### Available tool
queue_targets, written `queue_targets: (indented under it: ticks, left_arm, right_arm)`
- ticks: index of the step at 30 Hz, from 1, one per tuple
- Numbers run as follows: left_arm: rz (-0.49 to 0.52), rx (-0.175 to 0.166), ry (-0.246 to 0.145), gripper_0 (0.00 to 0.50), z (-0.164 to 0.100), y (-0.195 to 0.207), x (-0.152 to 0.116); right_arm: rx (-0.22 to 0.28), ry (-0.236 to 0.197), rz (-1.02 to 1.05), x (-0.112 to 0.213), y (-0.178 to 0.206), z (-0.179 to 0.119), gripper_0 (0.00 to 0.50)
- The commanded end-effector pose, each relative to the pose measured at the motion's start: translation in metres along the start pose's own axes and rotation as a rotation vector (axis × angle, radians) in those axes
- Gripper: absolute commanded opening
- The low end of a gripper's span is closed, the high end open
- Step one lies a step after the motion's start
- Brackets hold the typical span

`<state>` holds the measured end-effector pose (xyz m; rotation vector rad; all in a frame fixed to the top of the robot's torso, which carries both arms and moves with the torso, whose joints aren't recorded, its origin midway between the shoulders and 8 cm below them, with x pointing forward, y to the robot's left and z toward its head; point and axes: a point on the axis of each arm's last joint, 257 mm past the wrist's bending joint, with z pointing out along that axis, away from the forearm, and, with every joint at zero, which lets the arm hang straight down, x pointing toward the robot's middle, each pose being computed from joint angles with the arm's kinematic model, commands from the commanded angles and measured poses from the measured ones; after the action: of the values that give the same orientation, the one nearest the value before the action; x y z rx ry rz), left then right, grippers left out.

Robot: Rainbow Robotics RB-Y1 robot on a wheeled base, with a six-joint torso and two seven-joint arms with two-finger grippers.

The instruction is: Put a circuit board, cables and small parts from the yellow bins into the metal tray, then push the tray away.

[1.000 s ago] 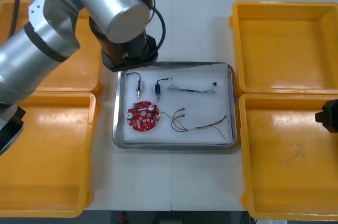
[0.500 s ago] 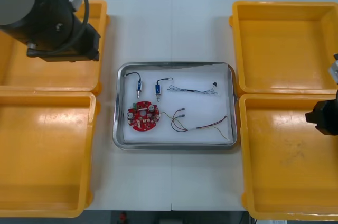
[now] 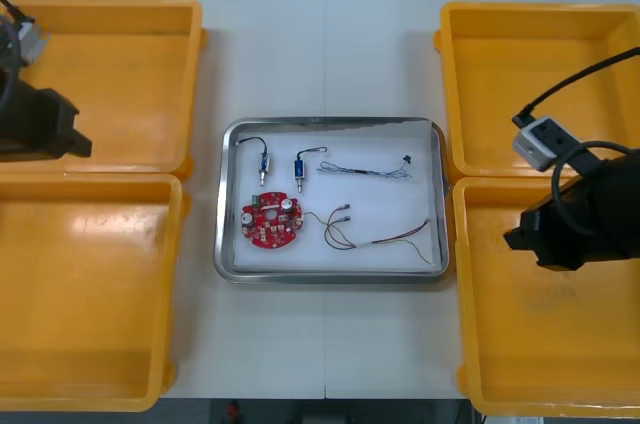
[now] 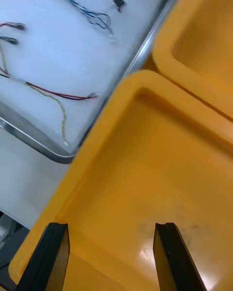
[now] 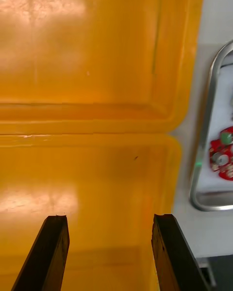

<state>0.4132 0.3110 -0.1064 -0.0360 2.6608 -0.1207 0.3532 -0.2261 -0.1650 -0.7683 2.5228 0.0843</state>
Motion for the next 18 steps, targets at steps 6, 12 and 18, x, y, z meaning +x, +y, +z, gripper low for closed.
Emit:
queue_targets:
  ticks: [6, 12, 18]
  left_arm:
    - [0.118, -0.088, 0.043, 0.500, -0.012, 0.067, 0.036]
    - [0.066, -0.111, 0.070, 0.500, -0.010, 0.093, 0.054]
    - [0.048, -0.124, 0.082, 0.500, -0.009, 0.102, 0.062]
  right_arm:
    - [0.031, 0.029, -0.312, -0.036, 0.055, 0.015, 0.500]
    - [-0.010, 0.080, -0.426, -0.041, 0.093, 0.039, 0.500]
    - [-0.033, 0.070, -0.533, -0.054, 0.128, 0.057, 0.500]
